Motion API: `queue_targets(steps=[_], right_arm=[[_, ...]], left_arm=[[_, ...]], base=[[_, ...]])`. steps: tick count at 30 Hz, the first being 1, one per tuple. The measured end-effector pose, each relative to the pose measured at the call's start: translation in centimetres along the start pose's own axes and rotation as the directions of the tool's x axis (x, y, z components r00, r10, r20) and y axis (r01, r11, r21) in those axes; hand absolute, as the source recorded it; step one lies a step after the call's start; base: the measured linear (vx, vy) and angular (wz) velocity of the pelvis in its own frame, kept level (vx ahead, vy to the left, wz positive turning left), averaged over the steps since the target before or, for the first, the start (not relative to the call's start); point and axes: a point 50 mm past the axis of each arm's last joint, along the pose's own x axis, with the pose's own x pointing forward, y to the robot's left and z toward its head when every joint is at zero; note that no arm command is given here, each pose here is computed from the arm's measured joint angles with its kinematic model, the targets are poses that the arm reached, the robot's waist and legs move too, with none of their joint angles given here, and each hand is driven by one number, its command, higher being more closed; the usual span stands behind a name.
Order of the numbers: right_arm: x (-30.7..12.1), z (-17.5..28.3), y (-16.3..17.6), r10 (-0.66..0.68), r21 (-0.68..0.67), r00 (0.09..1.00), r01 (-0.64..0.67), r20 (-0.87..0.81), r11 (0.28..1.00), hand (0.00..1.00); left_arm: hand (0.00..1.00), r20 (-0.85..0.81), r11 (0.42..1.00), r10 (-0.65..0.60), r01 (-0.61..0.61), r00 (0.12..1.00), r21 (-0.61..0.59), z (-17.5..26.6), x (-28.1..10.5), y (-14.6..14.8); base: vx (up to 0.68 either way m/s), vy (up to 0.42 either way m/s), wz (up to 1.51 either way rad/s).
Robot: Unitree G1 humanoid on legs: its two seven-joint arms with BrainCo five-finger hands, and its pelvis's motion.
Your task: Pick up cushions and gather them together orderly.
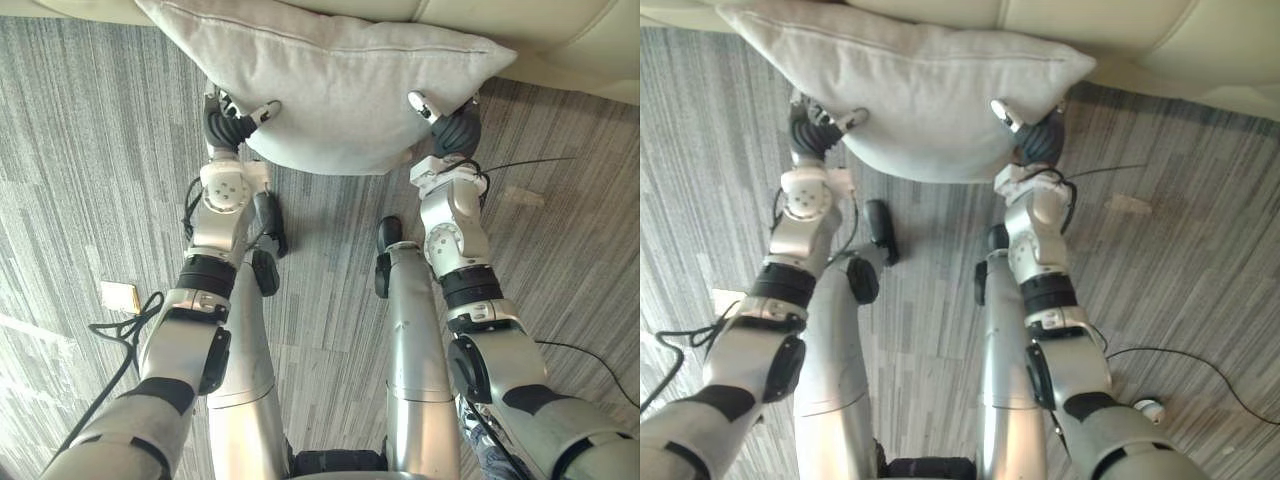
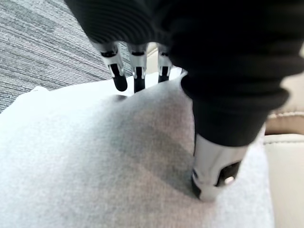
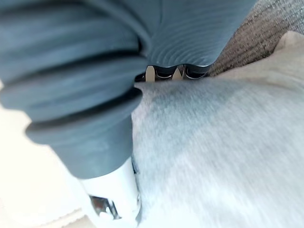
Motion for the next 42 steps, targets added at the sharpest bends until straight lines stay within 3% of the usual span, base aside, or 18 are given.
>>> queue_targets(steps=[8, 19, 24, 32, 42], right_arm=[[-1.0, -0.5, -0.9, -0.018, 0.003, 1.0, 0.018, -0.013, 1.0, 1.0], [-7.4, -1.1, -4.4, -0.115, 0.047, 0.992, 0.113, 0.043, 0.993, 1.0], [-12.4, -2.3, -6.9, -0.175, -0.04, 0.985, 0.174, 0.002, 0.984, 1.0], [-18.2, -2.1, -7.5, -0.148, -0.195, 0.988, 0.138, -0.042, 0.971, 1.0], [-21.3, -3.1, -9.0, -0.202, -0.253, 0.969, 0.163, -0.139, 0.954, 1.0]], left_arm=[[1.0, 0.031, 0.999, 0.013, -0.012, 0.999, -0.053, 0.8, -0.5, -0.2], [1.0, 0.051, 0.976, -0.104, 0.112, 0.993, -0.185, -1.3, -6.8, -3.1], [1.0, -0.099, 0.969, -0.122, 0.097, 0.988, -0.226, -5.3, -11.8, -3.1], [1.0, -0.228, 0.959, -0.112, 0.045, 0.967, -0.28, -7.7, -17.3, -1.3], [1.0, -0.291, 0.953, -0.166, 0.078, 0.942, -0.293, -8.5, -20.5, -1.0]], base=[[0.0, 0.013, -0.07], [0.05, -0.01, -0.09], [0.18, 0.006, -0.03], [0.14, 0.037, -0.15], [0.08, 0.113, -0.2]])
